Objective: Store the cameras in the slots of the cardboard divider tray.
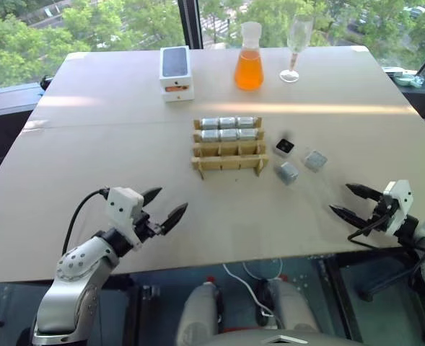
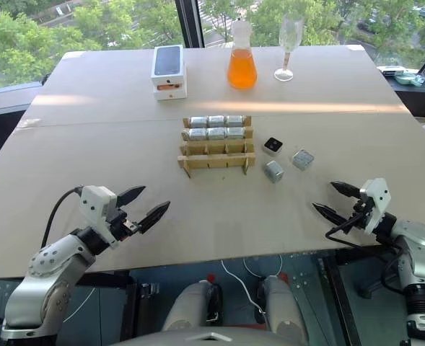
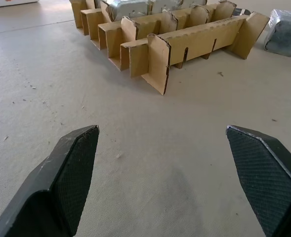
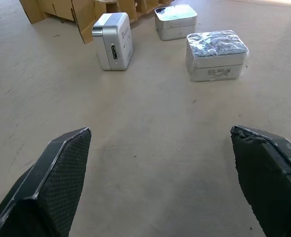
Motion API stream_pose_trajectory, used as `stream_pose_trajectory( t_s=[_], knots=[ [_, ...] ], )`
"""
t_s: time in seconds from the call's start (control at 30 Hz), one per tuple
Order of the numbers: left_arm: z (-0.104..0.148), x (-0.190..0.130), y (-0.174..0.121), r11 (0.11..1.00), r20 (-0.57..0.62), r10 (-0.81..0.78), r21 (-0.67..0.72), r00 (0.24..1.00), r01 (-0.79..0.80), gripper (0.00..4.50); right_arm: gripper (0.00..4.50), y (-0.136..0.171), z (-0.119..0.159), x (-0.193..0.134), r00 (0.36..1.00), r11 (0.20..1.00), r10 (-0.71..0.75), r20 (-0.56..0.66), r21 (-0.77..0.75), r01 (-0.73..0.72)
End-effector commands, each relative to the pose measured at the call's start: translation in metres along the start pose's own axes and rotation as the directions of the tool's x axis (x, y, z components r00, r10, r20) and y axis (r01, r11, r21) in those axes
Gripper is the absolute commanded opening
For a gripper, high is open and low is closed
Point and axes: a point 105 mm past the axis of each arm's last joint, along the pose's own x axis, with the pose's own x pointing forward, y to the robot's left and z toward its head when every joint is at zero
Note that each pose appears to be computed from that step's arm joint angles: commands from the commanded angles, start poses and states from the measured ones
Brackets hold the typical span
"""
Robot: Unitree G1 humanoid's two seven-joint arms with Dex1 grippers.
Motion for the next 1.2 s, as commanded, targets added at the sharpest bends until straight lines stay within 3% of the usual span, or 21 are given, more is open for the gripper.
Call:
stream_pose_trajectory(
  t_s=[0.03, 0.67, 0.8, 0.93, 1.2],
  knots=[
    [0.005, 0.0, 0.002, 0.999, 0.015, -0.005, 0.034, 1.0, 0.005, 4.24, 4.5, -0.001, 0.013, -0.005, 0.999, 0.999, -0.019, 0.035, -0.032, 0.021],
    [0.004, -0.002, 0.004, 0.999, 0.014, -0.011, 0.041, 1.0, 0.01, 4.24, 4.5, 0.009, 0.015, 0.009, 0.999, 1.0, -0.003, 0.046, -0.018, 0.004],
    [0.009, -0.005, -0.001, 0.995, 0.016, -0.085, 0.058, 0.996, 0.084, 4.24, 4.5, 0.021, 0.021, 0.027, 0.998, 1.0, 0.026, 0.065, -0.013, -0.025],
    [0.025, -0.014, -0.019, 0.957, 0.02, -0.278, 0.099, 0.96, 0.274, 4.24, 4.5, 0.041, 0.027, 0.049, 0.995, 0.998, 0.061, 0.084, -0.014, -0.06],
    [0.064, -0.023, -0.036, 0.851, 0.0, -0.498, 0.194, 0.867, 0.489, 4.24, 4.5, 0.046, 0.032, 0.079, 0.995, 1.0, -0.018, 0.1, -0.016, 0.02]
  ],
)
